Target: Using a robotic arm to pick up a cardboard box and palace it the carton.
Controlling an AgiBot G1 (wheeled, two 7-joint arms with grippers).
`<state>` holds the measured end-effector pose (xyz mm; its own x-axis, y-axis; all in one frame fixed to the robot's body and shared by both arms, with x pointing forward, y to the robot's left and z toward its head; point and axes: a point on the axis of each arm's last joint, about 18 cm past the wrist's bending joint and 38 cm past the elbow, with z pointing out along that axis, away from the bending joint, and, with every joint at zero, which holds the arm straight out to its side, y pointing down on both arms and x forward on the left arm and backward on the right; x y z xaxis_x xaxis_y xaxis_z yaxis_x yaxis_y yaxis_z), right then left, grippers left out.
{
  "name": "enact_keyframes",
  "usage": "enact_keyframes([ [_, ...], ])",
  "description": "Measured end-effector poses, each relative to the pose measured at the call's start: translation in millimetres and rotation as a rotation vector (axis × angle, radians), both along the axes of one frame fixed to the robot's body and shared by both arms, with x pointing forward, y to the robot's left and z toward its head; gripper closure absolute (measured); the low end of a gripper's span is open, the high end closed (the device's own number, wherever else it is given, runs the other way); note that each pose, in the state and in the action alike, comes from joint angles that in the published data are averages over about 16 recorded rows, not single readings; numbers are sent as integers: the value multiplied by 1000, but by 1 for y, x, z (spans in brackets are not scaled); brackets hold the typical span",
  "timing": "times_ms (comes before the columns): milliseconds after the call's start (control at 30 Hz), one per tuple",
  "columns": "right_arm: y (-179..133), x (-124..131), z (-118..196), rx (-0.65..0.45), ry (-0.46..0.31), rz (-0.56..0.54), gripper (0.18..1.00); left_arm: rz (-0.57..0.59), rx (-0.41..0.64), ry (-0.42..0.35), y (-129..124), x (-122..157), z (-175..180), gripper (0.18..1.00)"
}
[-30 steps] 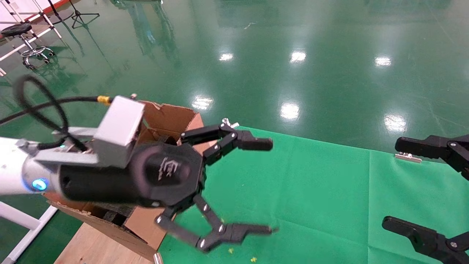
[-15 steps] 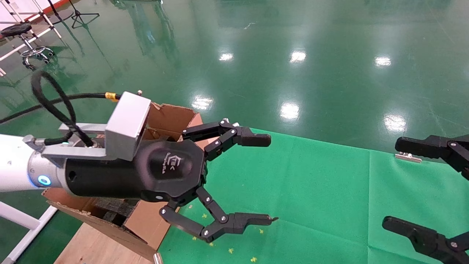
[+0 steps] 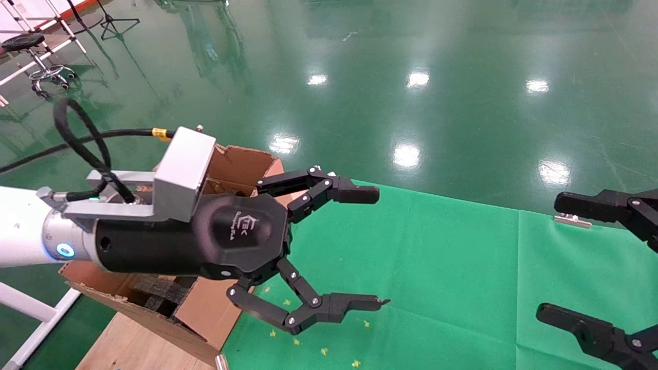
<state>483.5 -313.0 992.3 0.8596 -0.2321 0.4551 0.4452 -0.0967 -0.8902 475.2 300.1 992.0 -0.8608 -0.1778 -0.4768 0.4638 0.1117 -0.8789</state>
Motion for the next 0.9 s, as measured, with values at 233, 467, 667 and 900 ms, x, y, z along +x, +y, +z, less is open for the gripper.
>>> enact_keyframes([
  [233,0,0,0,0,0,0,178,2,0,1,0,1,0,183],
  [467,0,0,0,0,0,0,178,3,0,2,0,1,0,183],
  [667,0,0,0,0,0,0,178,4,0,2,0,1,0,183],
  [900,0,0,0,0,0,0,178,4,0,3,0,1,0,183],
])
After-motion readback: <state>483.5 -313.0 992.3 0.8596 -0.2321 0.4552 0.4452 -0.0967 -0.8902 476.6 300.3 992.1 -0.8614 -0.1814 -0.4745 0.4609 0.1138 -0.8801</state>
